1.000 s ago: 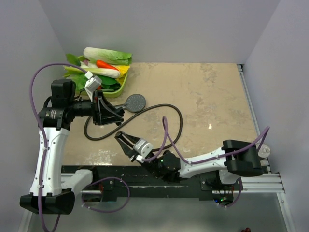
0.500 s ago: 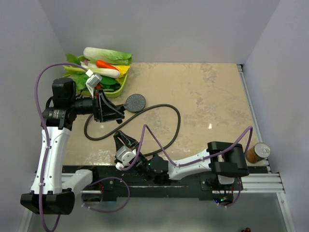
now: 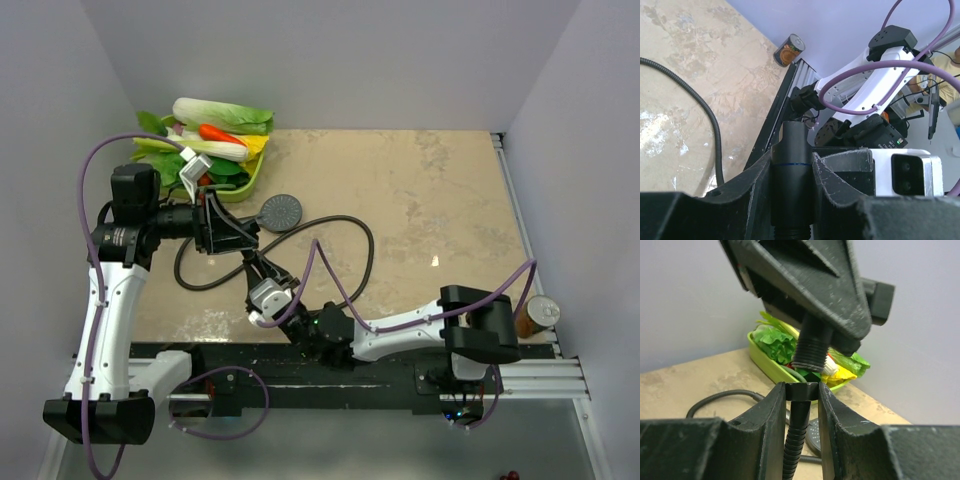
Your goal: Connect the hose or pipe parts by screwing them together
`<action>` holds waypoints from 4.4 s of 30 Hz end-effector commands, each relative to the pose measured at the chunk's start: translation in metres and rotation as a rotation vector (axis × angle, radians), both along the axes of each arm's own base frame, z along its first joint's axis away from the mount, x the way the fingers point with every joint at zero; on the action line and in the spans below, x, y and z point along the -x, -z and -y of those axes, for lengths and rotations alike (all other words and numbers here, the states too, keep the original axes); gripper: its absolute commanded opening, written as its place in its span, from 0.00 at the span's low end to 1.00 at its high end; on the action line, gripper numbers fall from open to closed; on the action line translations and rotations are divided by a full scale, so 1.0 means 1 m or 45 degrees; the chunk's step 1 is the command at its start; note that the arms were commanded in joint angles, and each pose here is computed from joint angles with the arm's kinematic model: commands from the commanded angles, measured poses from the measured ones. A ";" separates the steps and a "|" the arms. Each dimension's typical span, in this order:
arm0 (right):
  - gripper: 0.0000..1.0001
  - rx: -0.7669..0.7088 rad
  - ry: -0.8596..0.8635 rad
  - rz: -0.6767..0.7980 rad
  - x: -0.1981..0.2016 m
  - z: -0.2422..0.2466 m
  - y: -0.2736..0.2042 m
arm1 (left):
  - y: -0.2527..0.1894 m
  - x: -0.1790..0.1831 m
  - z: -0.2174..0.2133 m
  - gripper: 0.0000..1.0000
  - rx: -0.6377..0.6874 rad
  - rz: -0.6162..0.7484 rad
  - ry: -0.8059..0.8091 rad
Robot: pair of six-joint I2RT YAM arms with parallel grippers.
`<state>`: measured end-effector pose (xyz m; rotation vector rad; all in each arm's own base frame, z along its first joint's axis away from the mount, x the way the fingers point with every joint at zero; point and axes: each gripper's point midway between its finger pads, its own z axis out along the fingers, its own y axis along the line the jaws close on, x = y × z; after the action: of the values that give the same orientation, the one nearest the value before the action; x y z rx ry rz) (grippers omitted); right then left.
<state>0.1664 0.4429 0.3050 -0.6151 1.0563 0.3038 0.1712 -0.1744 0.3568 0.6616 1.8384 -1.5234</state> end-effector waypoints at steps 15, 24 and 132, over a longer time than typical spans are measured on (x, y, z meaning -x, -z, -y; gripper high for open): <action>0.00 -0.888 -0.081 0.042 0.009 0.078 -0.127 | -0.005 0.000 0.000 0.00 0.025 0.062 0.023; 0.00 -0.913 -0.078 0.056 0.009 0.082 -0.137 | -0.006 0.000 0.000 0.00 0.022 0.071 0.025; 0.00 -1.237 -1.872 -0.307 -0.052 0.107 -0.229 | -0.043 0.060 -0.001 0.00 0.226 0.108 0.365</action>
<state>0.2333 0.4604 0.3572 -0.4555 1.3624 2.1102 0.2238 -0.1570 0.3765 0.8230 1.6019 -1.1030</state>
